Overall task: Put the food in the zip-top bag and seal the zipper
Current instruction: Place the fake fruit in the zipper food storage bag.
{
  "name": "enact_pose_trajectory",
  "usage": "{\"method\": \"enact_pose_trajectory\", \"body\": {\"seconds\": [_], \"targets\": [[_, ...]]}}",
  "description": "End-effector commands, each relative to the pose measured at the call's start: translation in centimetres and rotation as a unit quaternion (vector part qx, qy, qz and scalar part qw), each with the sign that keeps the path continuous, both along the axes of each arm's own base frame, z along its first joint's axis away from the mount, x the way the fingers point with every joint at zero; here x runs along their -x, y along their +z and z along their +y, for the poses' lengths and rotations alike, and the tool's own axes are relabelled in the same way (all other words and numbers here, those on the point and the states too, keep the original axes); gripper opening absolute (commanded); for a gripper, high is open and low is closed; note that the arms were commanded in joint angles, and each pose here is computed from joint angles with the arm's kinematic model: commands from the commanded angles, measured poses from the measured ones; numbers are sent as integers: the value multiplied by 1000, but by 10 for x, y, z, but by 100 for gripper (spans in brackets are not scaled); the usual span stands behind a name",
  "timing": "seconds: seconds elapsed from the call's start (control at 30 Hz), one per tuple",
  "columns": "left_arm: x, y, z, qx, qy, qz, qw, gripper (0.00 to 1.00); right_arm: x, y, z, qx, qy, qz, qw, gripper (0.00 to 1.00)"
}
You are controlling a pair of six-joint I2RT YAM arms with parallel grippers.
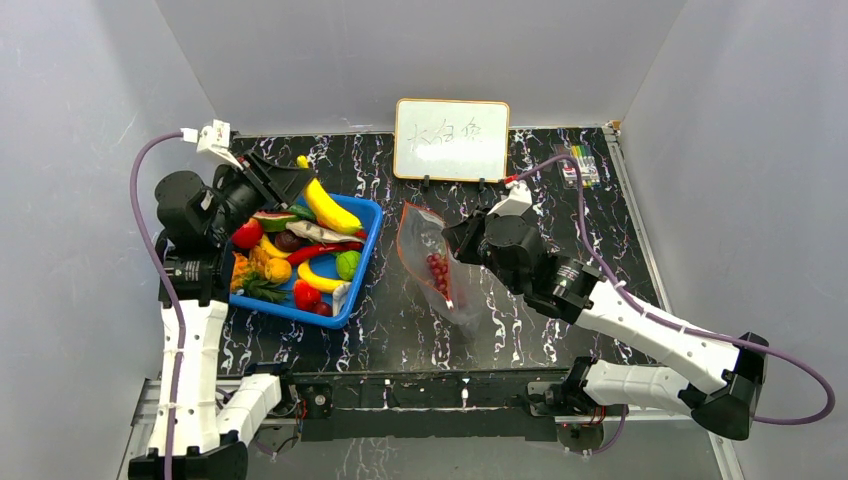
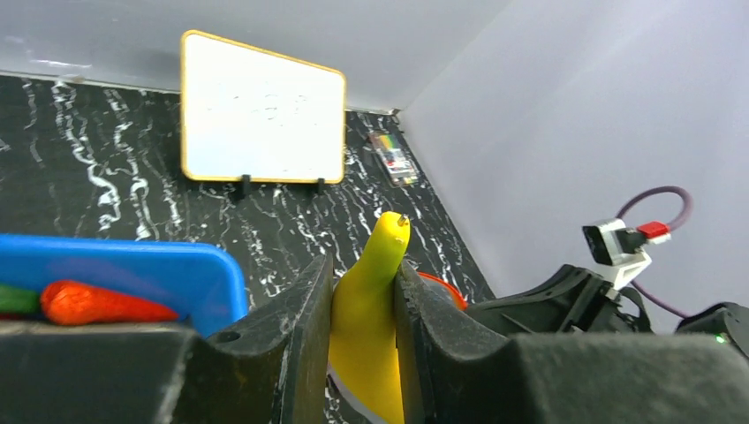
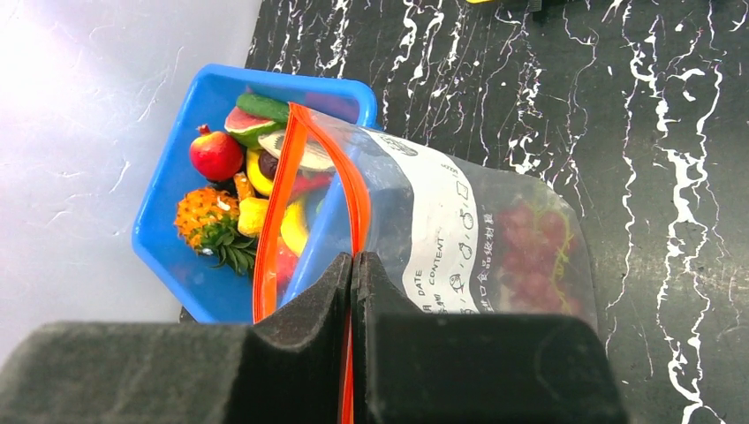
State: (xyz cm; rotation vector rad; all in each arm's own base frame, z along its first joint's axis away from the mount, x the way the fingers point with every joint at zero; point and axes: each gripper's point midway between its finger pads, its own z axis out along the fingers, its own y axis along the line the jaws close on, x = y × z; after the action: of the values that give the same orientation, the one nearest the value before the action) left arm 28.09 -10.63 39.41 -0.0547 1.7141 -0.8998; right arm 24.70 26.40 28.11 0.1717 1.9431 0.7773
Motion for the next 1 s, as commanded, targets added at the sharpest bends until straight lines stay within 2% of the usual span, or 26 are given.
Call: {"method": "enact_pose_trajectory", "body": {"seconds": [0.0, 0.1, 0.27, 0.4, 0.5, 0.63, 0.73, 0.87, 0.97], "targets": [[1, 22, -16, 28, -25, -53, 998, 0, -4, 23, -1, -50, -15, -22, 998, 0], [-13, 3, -19, -13, -18, -50, 999, 0, -5, 25, -2, -54, -18, -26, 998, 0], [-22, -19, -52, -67, -62, -59, 994, 0, -4, 32, 0, -54, -11, -29, 998, 0], [-23, -25, -76, -118, -74, -96, 986, 0, -5, 29, -2, -49, -14, -30, 998, 0], [-23, -16, -93, -140, -85, -150, 975, 0, -3, 27, 2, -50, -6, -26, 998, 0], [-19, -8, -119, -170, -101, -226, 954, 0, -2, 33, 3, -64, -4, -27, 998, 0], [-17, -9, -136, -205, -103, -289, 929, 0, -3, 37, 2, -65, -6, -29, 997, 0], [-18, -10, -150, -247, -102, -345, 900, 0, -2, 40, 1, -68, -7, -31, 997, 0], [-14, -8, -157, -254, -102, -379, 884, 0, -1, 42, 2, -73, -3, -33, 997, 0]]}}
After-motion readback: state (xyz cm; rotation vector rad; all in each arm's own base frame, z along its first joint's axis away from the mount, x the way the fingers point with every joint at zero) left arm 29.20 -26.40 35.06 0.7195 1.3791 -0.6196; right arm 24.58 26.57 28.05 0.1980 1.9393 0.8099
